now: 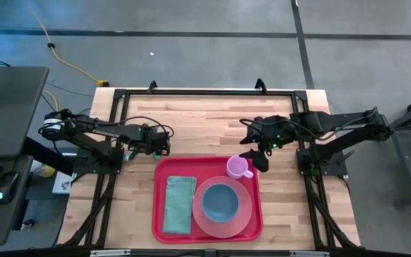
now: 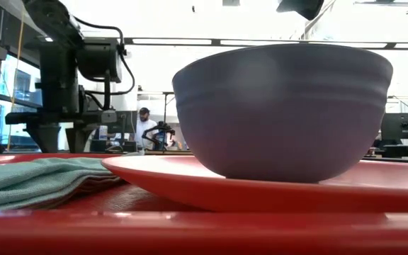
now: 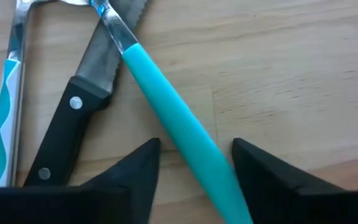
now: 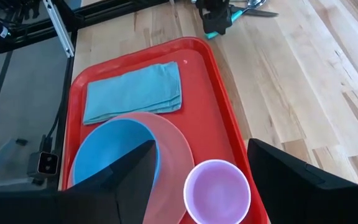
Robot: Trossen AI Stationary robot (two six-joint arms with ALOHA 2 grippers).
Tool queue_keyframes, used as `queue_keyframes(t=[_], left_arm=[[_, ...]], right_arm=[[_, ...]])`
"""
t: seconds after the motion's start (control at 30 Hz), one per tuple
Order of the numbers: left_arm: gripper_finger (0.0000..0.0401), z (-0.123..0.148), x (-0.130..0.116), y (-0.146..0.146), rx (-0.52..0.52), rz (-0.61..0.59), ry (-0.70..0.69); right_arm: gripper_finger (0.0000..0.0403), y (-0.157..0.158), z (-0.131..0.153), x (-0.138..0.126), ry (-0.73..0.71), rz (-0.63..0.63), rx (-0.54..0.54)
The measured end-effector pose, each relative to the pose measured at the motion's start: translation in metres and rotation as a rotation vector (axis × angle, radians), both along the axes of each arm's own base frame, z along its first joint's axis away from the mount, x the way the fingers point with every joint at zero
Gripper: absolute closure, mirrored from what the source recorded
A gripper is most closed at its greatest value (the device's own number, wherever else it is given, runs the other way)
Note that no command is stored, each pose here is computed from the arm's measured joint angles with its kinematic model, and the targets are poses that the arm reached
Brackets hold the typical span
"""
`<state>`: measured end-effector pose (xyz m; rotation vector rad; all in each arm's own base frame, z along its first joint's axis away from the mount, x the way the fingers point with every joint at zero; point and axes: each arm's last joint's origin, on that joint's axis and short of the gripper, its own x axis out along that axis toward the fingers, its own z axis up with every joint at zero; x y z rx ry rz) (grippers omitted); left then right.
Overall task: Set up tray
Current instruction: Put the blue spoon on top of the light blue table napkin
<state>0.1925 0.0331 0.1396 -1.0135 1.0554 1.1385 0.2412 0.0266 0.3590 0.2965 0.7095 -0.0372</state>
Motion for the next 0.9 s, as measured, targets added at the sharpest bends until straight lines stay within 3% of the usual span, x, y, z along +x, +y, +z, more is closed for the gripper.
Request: queue_keyframes(t=[0.33,0.7,0.9], left_arm=[[0.0336,0.001,0.001,0.000,0.019,-0.051,0.009],[0.0337,0.006,0.003,0.001,0.043,-0.152,0.024],[0.0337,0.025,0.013,0.002,0.056,-0.212,0.008]], right_arm=[[0.0166,0.000,-0.001,0.000,0.008,-0.003,0.002],[0.0166,0.000,-0.001,-0.001,0.015,-0.007,0.003],[0.0166,0.000,-0.001,-0.001,0.018,-0.008,0.002]])
